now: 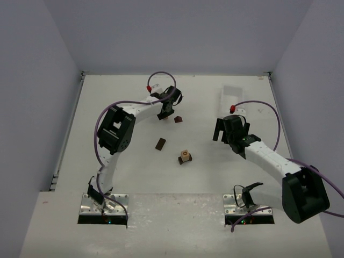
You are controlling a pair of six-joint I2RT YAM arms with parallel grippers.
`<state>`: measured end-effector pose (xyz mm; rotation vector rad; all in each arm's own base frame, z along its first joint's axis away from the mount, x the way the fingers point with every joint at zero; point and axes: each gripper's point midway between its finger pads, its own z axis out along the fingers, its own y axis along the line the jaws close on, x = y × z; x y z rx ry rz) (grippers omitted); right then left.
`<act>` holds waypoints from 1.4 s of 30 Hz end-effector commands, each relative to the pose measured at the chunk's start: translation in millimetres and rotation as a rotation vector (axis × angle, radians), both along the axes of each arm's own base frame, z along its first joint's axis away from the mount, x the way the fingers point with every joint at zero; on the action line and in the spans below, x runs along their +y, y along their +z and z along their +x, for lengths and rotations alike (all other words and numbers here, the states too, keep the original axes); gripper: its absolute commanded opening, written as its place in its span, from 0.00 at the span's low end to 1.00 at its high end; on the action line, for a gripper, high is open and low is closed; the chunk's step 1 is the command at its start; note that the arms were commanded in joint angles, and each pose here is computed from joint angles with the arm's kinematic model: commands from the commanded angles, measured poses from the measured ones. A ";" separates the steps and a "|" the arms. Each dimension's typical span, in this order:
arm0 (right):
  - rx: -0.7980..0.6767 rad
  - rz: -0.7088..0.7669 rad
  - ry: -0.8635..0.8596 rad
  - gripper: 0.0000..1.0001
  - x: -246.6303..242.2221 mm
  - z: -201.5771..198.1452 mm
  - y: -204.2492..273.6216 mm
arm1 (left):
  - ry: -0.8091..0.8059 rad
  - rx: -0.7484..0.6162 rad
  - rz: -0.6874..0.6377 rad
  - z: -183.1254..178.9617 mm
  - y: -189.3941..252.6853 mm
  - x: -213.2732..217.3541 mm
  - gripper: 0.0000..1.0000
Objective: Build the wood block tower
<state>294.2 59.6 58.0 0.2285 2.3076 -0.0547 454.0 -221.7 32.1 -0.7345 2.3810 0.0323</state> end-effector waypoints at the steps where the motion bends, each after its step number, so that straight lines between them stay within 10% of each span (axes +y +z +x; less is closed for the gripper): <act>1: -0.065 0.014 -0.028 0.99 -1.5 10.1 11.4 | -0.069 -0.076 0.016 5.2 33.9 -14.0 0.12; 12: -0.077 0.023 -0.025 0.99 -1.1 9.5 12.2 | -0.298 -0.217 0.063 -40.9 95.4 -44.4 0.00; 27: -0.109 0.032 -0.006 0.99 -0.3 7.6 18.5 | -1.249 -0.473 -0.181 -167.3 186.3 -98.9 0.00; 42: -0.104 0.022 0.010 0.99 0.5 8.0 17.5 | -1.280 -0.203 -0.053 -212.8 149.5 -114.6 0.00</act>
